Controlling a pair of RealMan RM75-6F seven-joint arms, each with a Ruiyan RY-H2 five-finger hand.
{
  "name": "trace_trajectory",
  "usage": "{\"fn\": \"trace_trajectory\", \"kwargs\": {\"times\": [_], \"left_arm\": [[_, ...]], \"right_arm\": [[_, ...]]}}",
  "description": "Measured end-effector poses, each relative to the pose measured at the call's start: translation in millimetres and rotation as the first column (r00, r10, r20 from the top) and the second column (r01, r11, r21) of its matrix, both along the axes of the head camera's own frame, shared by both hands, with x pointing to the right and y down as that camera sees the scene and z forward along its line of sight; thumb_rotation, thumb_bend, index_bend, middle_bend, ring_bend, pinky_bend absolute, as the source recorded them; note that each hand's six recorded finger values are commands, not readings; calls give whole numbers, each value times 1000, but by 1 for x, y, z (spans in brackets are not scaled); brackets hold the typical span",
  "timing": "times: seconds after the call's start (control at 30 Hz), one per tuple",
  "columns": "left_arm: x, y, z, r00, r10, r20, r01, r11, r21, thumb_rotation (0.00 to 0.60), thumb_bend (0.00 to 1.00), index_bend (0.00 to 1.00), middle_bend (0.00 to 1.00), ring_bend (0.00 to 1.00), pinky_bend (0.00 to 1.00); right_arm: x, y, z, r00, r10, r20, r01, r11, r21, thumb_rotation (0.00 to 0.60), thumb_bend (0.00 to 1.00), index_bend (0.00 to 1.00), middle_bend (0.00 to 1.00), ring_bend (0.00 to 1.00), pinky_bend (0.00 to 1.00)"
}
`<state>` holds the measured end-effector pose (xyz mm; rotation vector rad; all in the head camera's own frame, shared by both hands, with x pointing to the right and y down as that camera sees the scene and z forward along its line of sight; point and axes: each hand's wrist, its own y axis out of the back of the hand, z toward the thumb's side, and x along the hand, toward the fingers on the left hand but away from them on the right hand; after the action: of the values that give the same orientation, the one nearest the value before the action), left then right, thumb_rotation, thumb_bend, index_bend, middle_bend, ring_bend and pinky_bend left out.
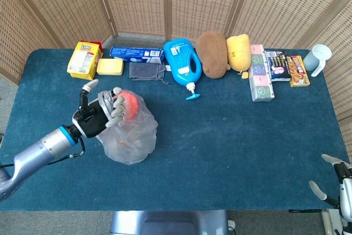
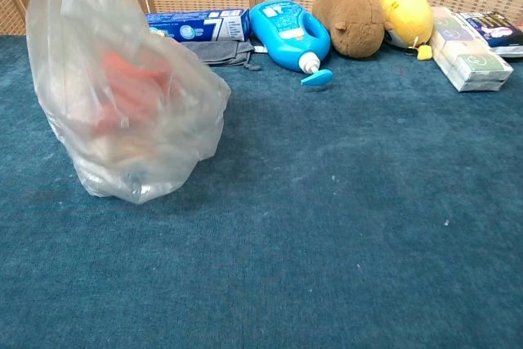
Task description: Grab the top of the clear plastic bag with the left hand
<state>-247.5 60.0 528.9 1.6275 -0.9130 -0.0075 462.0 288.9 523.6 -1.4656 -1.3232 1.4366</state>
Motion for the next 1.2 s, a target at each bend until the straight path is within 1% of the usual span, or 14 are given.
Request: {"fn": "trace_trajectory", "kwargs": {"times": [0.07,0.13,0.17,0.2,0.27,0.3,0.37,0.4,0.47,0.53,0.67,0.83,1.0,1.2], "left_arm": [[-1,-3,-9,1000,-8,-7,8,1000,23,62,460,581,721,835,944],[-3,-7,-18,1000,-18,-6,18,999,43,110,509,594,734,859,961],[-4,-9,-22,1000,-23,-5,24,998,54,153,547,603,741,869,968],[-5,-11,-26,1000,-29,-2,29,997,65,180,578,609,745,874,970],[-6,-15,-36,999,-38,4,37,995,93,262,681,625,756,883,976],[-6,-17,-40,999,-41,5,40,994,105,286,710,629,758,883,976],[-5,-22,-51,999,-46,10,45,990,132,368,797,651,767,884,976],[-5,-24,-55,999,-48,13,46,989,144,397,823,663,772,884,979],[-4,-29,-65,998,-54,18,50,985,166,474,873,689,788,887,989],[-3,-34,-73,998,-62,25,57,982,180,512,881,694,799,889,992],[0,-43,-87,997,-74,31,66,977,202,552,889,723,824,892,992],[4,-51,-96,995,-89,41,78,974,212,595,894,740,844,901,992],[9,-64,-106,993,-107,45,94,970,223,599,892,740,847,902,992],[24,-79,-121,993,-107,44,93,965,245,598,887,740,851,902,992]], "right_arm": [[0,0,0,1000,-1,2,1,1000,-1,0,247,236,323,305,282],[-1,0,0,1000,-3,5,3,1000,0,0,248,236,323,305,283],[-1,0,0,1000,-4,6,4,1000,1,0,248,236,323,305,283],[-1,0,-1,1000,-4,7,4,1000,3,0,248,236,323,305,283],[-1,-1,-1,1000,-6,8,6,1000,4,0,247,236,323,305,283],[-1,-1,-1,1000,-7,9,7,1000,5,0,247,236,323,305,283],[-2,-1,-1,1000,-7,11,7,1000,4,0,247,236,323,305,283],[-2,-1,-1,1000,-7,12,7,1000,4,0,247,236,323,305,283],[-2,0,-1,1000,-9,14,9,1000,5,0,247,236,323,305,283],[-2,-1,-1,1000,-9,16,9,1000,6,0,248,236,323,305,283],[-1,0,-2,1000,-6,18,6,1000,10,0,248,236,323,305,283],[1,1,-2,1000,-4,20,4,1000,9,0,248,236,323,305,283],[1,1,0,1000,-5,28,4,1000,8,0,248,236,323,305,283],[1,2,3,999,0,38,0,1000,6,0,248,236,323,306,283]]}}
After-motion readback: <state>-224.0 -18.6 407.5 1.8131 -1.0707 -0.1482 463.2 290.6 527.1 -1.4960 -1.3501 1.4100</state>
